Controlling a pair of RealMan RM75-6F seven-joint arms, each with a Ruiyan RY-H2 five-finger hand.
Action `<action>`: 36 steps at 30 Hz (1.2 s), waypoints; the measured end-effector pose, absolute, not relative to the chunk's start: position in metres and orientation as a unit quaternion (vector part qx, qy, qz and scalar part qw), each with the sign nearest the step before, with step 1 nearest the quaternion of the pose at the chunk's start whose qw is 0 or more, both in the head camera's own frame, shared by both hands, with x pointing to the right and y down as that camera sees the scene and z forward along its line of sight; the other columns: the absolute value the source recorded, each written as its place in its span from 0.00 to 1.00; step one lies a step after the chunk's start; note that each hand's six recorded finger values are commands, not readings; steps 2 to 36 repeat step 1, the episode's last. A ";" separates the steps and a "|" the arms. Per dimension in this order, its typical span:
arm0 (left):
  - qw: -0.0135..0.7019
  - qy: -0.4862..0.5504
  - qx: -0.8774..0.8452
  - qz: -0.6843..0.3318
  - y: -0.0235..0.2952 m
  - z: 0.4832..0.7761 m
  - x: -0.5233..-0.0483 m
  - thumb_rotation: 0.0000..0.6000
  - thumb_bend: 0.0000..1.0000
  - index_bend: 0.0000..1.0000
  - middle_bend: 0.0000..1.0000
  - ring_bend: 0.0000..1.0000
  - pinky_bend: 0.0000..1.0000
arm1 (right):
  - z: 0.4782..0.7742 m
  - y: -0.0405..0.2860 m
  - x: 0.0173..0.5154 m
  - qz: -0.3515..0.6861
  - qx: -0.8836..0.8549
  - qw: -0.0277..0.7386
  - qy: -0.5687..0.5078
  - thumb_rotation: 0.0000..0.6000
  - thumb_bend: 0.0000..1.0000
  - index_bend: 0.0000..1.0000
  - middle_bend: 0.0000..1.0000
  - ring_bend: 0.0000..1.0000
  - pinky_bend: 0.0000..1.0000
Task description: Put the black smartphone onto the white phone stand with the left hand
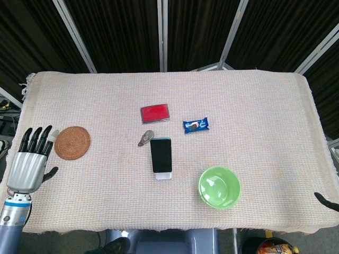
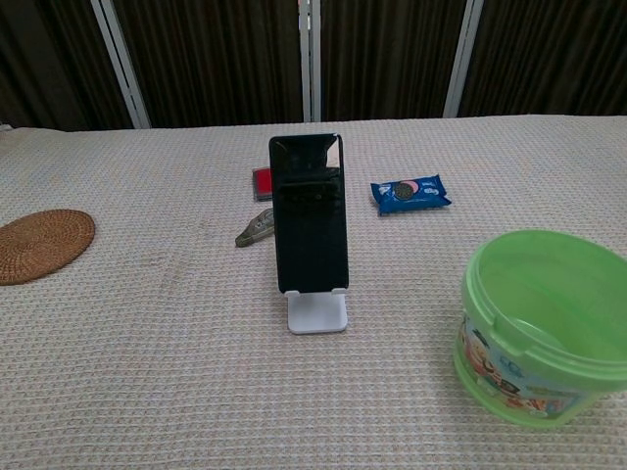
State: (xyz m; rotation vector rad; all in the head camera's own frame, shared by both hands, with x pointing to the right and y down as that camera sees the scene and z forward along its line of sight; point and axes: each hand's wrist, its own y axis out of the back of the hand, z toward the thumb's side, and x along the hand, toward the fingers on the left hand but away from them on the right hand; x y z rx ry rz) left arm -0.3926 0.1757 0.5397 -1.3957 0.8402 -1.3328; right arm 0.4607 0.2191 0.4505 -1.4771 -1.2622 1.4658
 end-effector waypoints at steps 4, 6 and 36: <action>0.490 0.347 -0.579 -0.552 0.179 0.539 -0.397 1.00 0.00 0.01 0.00 0.00 0.00 | 0.451 0.220 0.461 0.565 -0.570 0.347 -0.485 1.00 0.00 0.00 0.00 0.00 0.00; 0.490 0.347 -0.579 -0.552 0.179 0.539 -0.397 1.00 0.00 0.01 0.00 0.00 0.00 | 0.451 0.220 0.461 0.565 -0.570 0.347 -0.485 1.00 0.00 0.00 0.00 0.00 0.00; 0.490 0.347 -0.579 -0.552 0.179 0.539 -0.397 1.00 0.00 0.01 0.00 0.00 0.00 | 0.451 0.220 0.461 0.565 -0.570 0.347 -0.485 1.00 0.00 0.00 0.00 0.00 0.00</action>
